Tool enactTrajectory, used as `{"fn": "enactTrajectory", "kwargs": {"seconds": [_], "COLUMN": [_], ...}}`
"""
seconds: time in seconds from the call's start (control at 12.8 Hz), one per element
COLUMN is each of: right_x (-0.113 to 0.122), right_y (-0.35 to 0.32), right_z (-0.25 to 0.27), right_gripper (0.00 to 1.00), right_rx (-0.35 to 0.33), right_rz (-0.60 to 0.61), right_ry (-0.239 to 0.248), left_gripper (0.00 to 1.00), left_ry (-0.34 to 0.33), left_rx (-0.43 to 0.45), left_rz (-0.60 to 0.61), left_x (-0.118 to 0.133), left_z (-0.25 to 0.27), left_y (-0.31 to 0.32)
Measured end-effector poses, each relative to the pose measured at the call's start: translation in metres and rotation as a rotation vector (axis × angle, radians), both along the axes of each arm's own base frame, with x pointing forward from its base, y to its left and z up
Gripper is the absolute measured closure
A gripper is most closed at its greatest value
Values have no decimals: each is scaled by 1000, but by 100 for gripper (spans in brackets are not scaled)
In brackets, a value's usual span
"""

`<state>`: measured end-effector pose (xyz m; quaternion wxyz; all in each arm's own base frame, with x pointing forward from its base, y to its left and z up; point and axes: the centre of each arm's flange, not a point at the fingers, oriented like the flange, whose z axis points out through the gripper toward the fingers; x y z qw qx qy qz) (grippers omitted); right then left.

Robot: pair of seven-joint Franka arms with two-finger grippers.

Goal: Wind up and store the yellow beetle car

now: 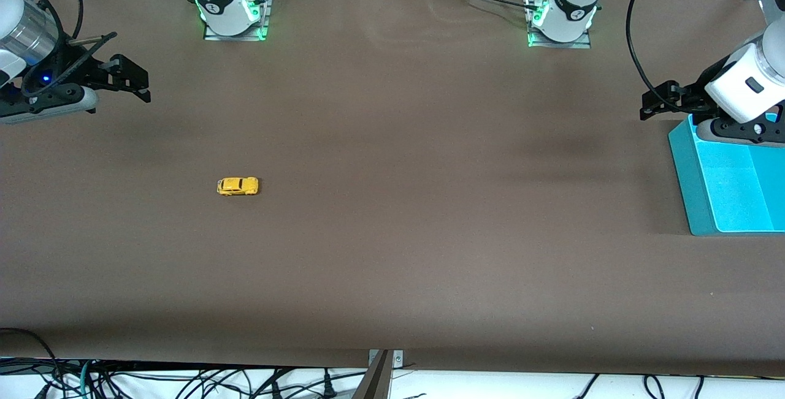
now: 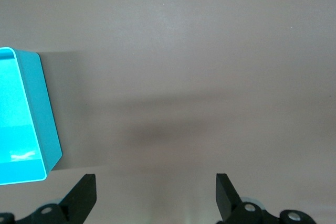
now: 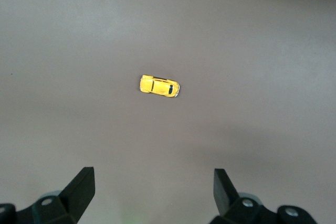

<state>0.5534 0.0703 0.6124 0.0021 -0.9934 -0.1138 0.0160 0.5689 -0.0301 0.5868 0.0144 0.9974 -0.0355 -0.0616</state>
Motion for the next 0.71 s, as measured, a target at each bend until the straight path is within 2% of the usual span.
{"fn": "enactTrajectory", "kwargs": {"seconds": [0.71], "right_x": [0], "right_y": [0], "right_z": [0], "right_gripper": [0], "right_rx": [0], "right_rz": [0], "right_ry": [1], "left_gripper": [0], "left_ry": [4], "left_rx": [-2], "left_rz": [3], "left_x": [1], "left_z": [-2], "left_y": [1]}}
